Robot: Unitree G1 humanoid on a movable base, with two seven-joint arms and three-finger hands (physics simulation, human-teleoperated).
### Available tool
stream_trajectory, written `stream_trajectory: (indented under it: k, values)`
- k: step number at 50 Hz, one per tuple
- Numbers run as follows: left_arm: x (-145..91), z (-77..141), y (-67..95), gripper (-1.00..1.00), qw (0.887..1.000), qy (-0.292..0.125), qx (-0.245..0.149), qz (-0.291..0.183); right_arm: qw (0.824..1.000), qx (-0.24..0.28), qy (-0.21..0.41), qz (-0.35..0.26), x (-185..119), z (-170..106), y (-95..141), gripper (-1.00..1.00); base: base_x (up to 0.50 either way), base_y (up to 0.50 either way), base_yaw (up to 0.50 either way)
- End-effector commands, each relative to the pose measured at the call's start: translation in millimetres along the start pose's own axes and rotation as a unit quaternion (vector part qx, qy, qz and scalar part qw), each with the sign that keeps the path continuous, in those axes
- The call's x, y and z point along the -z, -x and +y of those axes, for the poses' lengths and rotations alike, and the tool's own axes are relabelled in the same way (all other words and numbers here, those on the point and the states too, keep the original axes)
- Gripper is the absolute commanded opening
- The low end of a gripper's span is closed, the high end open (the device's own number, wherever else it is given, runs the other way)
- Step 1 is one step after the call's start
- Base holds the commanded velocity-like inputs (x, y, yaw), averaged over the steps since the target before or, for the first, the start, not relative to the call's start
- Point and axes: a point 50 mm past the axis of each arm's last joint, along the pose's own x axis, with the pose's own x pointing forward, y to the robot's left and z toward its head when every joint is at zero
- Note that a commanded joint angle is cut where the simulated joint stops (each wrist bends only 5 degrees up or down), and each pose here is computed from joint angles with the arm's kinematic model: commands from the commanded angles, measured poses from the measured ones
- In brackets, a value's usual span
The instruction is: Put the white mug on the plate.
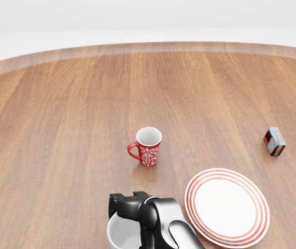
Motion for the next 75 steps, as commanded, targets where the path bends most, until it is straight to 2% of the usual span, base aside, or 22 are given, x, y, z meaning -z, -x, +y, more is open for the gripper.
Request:
stream_trajectory:
  k: [1,3,5,9,16,23,29,34,42,45,51,54,62,75]
  values:
    - [2.1,0.1,0.2,1.0,1.0,-0.001,0.0,0.004,1.0,-0.006,-0.01,0.004,5.2,6.7,-0.5,-1.0,0.0,0.0,0.0]
    - [2.4,0.3,0.2,1.0,1.0,-0.001,0.0,0.005,0.999,0.027,-0.021,-0.013,1.1,-14.0,6.7,-1.0,0.0,0.0,0.0]
    - [2.2,0.2,0.4,1.0,1.0,-0.001,0.0,0.004,0.999,0.045,-0.018,-0.014,2.0,-25.8,11.5,-1.0,0.0,0.0,0.0]
    - [0.8,0.7,0.3,1.0,1.0,0.0,-0.001,0.002,0.994,0.111,0.001,-0.015,3.1,-54.2,31.9,-1.0,0.0,0.0,0.0]
    - [-0.8,-0.1,0.2,1.0,1.0,0.001,0.0,-0.002,0.968,0.246,0.052,0.017,10.7,-108.0,83.8,-1.0,0.0,0.0,0.0]
    - [-3.9,0.1,-0.5,1.0,1.0,0.002,0.0,-0.008,0.95,0.295,0.069,0.071,33.3,-140.1,111.9,-1.0,0.0,0.0,0.0]
    - [-1.4,-0.8,-0.3,1.0,1.0,0.0,0.002,-0.003,0.942,0.293,0.071,0.147,67.2,-156.6,125.4,-1.0,0.0,0.0,0.0]
    - [-1.8,-1.1,-0.2,1.0,1.0,-0.001,0.002,-0.004,0.939,0.295,0.056,0.167,83.6,-165.4,135.1,-1.0,0.0,0.0,0.0]
    - [-1.1,-2.3,0.2,1.0,1.0,-0.001,0.004,-0.003,0.956,0.221,-0.045,0.189,132.2,-172.2,132.1,-1.0,0.0,0.0,0.0]
    - [-0.8,-2.7,0.4,1.0,1.0,-0.001,0.004,-0.003,0.951,0.231,-0.066,0.193,142.2,-175.8,135.4,-1.0,0.0,0.0,0.0]
    - [-2.3,-2.5,0.3,1.0,1.0,-0.001,0.003,-0.006,0.948,0.223,-0.086,0.211,155.9,-176.9,140.4,-1.0,0.0,0.0,0.0]
    - [-2.4,-3.0,0.4,1.0,1.0,-0.001,0.004,-0.006,0.95,0.22,-0.139,0.175,156.8,-179.7,142.2,-1.0,0.0,0.0,0.0]
    - [-4.6,-2.4,-0.4,1.0,1.0,0.001,0.003,-0.01,0.937,0.213,-0.218,0.171,179.4,-158.3,132.4,-1.0,0.0,0.0,0.0]
    - [-5.0,-2.2,-0.7,1.0,1.0,0.001,0.003,-0.011,0.933,0.206,-0.232,0.182,187.2,-140.8,120.6,-1.0,0.0,0.0,0.0]
